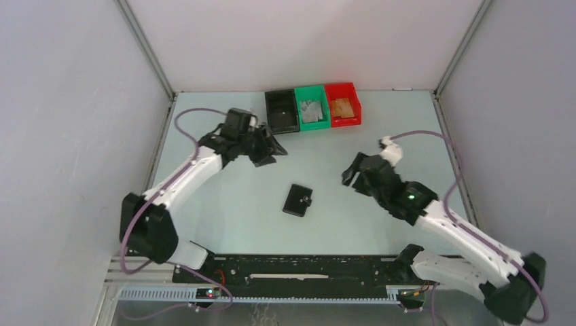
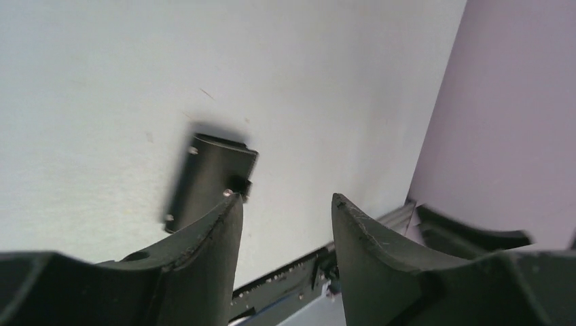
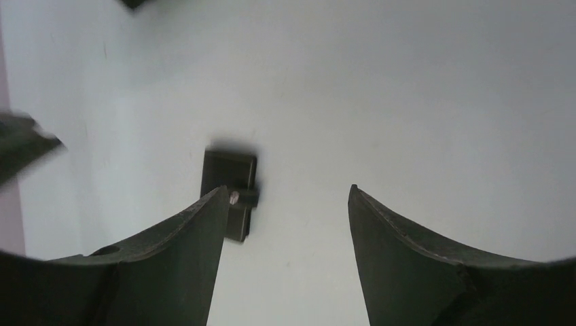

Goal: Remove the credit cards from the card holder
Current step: Move the card holder to the center of the board, then open the card holder at the center of the board.

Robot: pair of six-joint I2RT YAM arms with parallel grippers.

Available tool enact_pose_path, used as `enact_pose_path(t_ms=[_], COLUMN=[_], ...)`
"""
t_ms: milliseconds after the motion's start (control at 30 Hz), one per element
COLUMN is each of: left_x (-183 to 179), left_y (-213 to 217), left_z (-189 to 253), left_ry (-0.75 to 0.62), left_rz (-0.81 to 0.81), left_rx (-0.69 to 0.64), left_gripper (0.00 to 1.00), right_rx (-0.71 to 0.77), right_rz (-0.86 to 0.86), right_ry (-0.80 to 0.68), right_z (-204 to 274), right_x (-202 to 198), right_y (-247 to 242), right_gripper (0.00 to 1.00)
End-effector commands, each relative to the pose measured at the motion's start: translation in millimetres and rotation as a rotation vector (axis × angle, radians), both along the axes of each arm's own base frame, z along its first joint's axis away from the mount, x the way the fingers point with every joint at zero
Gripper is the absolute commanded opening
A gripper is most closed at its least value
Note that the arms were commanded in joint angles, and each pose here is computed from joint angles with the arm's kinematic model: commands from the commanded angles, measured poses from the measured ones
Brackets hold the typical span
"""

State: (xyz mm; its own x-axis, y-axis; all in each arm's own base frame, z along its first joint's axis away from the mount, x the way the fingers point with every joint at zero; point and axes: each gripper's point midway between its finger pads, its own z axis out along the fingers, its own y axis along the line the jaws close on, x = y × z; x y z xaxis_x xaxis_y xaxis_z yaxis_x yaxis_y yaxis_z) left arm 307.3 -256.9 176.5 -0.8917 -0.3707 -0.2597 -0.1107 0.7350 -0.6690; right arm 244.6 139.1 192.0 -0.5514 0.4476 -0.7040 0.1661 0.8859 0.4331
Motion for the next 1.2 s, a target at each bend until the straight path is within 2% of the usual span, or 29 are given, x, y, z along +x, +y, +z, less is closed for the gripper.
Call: enact_pose_path(t_ms=[0,100,200,533,600,1000,1067,1167], left_x=[0,-1,-5,-15,-15,-17,-18,-19], left_y=[56,98,123,121,120,110,110,110], left_z=[9,8,0,-22,-24,-37,-37,-36], left_ry=[-0.07,-0.076,-0.059,0.005,0.012,0.042,0.042,0.032], left_rz=[0.087,0.189,0.248,0.23,0.22,0.192,0.187,0.18], left_rx=[0.039,0.115,0.135,0.112,0.111,0.063,0.062,0.063], left_gripper=[0.56,0.56,0.56,0.54,0.54,0.52,0.52,0.52], right_rx=[0.072,0.01,-0.045,-0.141,-0.17,-0.281,-0.279,-0.272], right_rz=[0.031,0.088,0.142,0.192,0.169,0.069,0.057,0.037], right_ry=[0.022,0.097,0.18,0.311,0.359,0.483,0.491,0.474], right_z=[-11,-37,-58,-100,-110,-145,-148,-147], right_x=[-4,-6,-6,9,6,-7,-7,-4], right_y=[66,106,136,182,181,155,153,148], right_gripper=[0.73,0.73,0.73,0.66,0.62,0.56,0.51,0.37])
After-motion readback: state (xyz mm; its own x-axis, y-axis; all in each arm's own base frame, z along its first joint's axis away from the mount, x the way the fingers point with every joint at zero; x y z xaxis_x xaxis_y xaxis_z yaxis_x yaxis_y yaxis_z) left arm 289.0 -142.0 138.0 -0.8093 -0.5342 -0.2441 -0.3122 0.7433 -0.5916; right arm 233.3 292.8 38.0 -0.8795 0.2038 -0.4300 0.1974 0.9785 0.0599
